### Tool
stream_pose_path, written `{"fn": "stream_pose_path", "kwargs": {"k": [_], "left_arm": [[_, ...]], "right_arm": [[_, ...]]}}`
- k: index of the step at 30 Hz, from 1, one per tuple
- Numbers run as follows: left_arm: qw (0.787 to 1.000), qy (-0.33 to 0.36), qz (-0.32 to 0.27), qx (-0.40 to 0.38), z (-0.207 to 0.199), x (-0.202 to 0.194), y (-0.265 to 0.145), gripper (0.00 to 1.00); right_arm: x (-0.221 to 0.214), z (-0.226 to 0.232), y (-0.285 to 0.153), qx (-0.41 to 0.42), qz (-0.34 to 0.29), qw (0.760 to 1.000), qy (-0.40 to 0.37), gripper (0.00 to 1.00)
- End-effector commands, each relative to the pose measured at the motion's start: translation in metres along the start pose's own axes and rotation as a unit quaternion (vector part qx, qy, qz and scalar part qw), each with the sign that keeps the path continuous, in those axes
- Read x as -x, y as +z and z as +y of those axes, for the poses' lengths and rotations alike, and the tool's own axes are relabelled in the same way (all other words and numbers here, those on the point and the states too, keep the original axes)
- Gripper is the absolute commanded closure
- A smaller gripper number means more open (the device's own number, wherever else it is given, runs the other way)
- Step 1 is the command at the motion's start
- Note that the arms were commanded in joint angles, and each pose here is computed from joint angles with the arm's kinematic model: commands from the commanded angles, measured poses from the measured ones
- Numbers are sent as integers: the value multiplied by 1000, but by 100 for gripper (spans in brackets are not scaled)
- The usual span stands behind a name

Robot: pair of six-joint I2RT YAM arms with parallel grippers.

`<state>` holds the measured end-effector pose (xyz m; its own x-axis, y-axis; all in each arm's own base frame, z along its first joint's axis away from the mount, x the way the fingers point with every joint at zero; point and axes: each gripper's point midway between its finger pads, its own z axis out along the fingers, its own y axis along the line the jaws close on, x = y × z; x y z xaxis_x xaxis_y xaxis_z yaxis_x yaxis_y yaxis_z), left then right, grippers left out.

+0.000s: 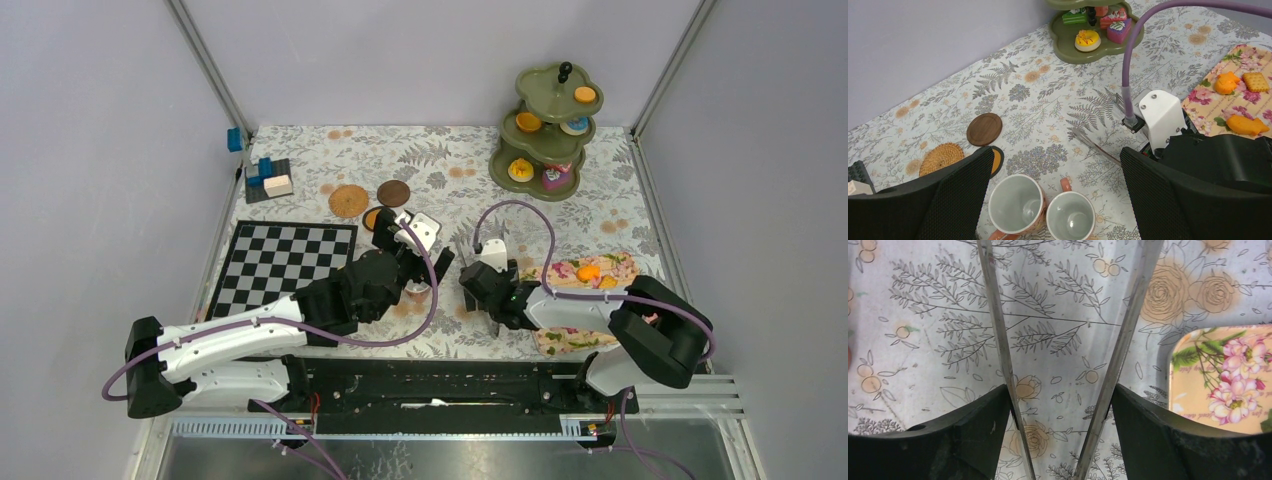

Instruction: Serve the afternoon tea

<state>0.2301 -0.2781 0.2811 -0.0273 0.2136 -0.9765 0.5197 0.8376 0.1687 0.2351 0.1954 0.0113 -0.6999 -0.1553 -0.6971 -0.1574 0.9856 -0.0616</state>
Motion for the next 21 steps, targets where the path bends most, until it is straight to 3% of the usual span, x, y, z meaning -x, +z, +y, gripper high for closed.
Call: {"fn": "stream_pose_path", "kwargs": {"k": [1, 7, 12, 21], "left_arm": [[1000, -17, -20, 11, 7, 12, -3, 1], [1000, -18, -20, 10, 6, 11, -2, 1], [1000, -19, -18, 5, 4, 11, -1, 1], [1000, -22, -19, -1, 2, 12, -2, 1]], "right_arm": [[5, -15, -1, -34, -24, 999, 4, 23], [27, -13, -23, -7, -50, 998, 32, 33], [48, -21, -53, -4, -56, 998, 41, 35], [53, -70, -119, -65, 4, 995, 72, 39]]}}
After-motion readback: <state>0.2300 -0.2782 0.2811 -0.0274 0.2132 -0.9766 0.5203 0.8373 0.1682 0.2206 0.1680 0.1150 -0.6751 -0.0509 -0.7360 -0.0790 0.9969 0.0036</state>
